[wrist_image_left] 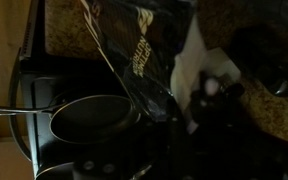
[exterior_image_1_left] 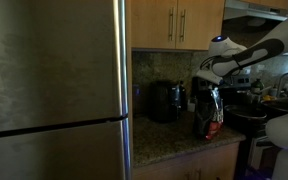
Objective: Move the packet of whey to the right
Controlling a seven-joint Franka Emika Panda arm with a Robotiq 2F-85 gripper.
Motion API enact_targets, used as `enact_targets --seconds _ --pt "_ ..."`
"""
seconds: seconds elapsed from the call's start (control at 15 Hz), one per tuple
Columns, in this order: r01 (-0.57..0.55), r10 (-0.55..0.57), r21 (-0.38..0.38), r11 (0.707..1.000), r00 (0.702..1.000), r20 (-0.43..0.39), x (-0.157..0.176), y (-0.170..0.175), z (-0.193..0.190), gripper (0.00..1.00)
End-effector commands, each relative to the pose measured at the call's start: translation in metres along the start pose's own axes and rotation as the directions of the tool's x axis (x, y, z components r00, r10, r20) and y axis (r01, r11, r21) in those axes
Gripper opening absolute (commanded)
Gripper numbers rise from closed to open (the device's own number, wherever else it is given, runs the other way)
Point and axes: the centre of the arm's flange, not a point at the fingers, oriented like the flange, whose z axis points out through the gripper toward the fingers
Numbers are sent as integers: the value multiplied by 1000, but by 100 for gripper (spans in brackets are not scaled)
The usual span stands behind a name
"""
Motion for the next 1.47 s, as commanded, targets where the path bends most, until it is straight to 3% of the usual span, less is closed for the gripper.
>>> enact_targets --seconds 0.0,0.33,0.73,0.93,1.13,1.2,1.27,1.4 --pt "-65 68 39 997 993 -98 11 -16 15 1" --pt "-121 123 22 992 973 -197 -3 -10 44 1" --pt "-202 203 39 979 917 -343 -12 -1 59 1" --pt "-226 226 46 973 896 -382 -9 4 59 1" --pt "-224 220 36 974 892 -394 -9 6 57 1" --pt "-220 215 30 975 899 -383 -11 6 55 11" --pt "-211 207 30 977 908 -363 -13 5 53 29" --pt "-229 232 50 972 914 -334 -12 2 43 41"
